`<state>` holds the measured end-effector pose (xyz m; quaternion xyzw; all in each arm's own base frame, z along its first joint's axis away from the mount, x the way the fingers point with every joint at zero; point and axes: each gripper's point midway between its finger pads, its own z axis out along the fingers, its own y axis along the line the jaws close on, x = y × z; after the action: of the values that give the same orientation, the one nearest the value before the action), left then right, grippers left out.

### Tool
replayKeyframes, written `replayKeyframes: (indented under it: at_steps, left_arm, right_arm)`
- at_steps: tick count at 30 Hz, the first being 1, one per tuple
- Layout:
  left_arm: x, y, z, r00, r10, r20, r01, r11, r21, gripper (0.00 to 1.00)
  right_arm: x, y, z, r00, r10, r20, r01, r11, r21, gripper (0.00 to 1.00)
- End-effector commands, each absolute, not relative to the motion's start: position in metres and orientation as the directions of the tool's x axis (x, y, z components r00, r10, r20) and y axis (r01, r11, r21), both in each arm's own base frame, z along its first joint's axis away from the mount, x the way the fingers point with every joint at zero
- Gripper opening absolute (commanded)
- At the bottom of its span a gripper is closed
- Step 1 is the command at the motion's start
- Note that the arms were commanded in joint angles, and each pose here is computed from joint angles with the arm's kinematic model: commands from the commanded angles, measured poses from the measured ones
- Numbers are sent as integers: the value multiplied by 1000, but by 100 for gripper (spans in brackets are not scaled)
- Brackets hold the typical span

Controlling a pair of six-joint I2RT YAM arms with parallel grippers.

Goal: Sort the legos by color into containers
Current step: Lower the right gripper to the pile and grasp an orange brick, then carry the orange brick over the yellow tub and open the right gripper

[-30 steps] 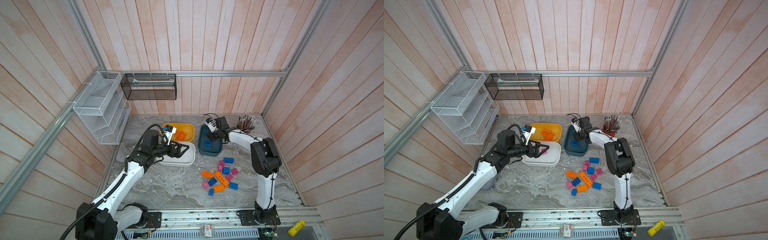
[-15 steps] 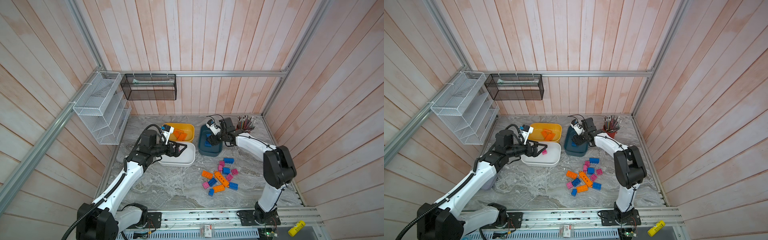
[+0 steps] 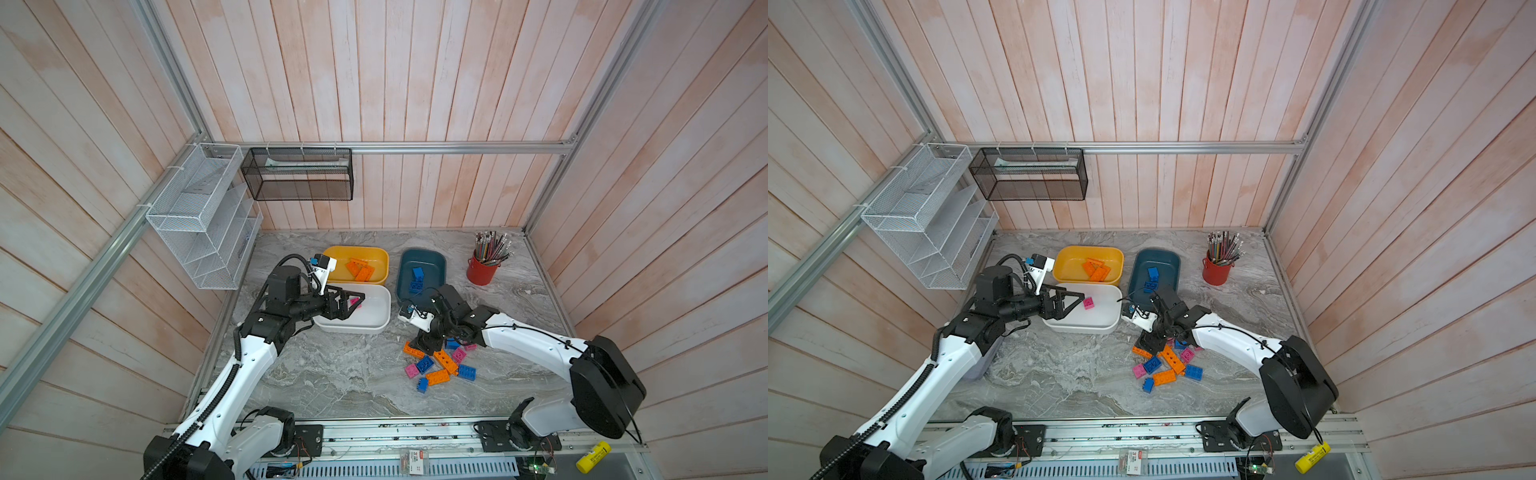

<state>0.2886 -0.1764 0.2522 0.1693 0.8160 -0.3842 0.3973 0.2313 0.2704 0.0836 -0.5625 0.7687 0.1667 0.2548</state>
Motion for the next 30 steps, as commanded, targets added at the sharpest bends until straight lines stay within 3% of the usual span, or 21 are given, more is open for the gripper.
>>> replayKeyframes:
  at_steps: [1,12,15,18,21,25,30]
  left_arm:
    - [280,-176,247,-638,-16,-770,589,634,-500,100]
    - [279,-172,242,-642,-17,-766,577,648,-498,99]
    - [278,-171,239,-644,-18,-765,574,650,-499,99]
    - [279,-170,236,-651,-16,-759,570,650,-503,100]
    - [280,-171,238,-648,-17,-761,573,648,-502,100]
    - [283,-169,244,-635,-18,-772,577,653,-490,100]
    - [290,-161,260,-601,-45,-798,576,668,-471,100]
  right_arm:
    - [218,273,66,-186,-834,-520,-970,241,-39,79]
    - [227,270,28,-214,-889,-405,-965,256,-53,74]
    - [230,263,22,-228,-903,-365,-961,270,-67,65]
    - [232,267,25,-235,-895,-378,-959,278,-62,48]
    - [235,268,28,-246,-891,-381,-955,290,-61,38]
    - [249,277,58,-246,-857,-453,-948,310,-73,32]
    - [282,300,134,-180,-732,-657,-924,355,-143,32]
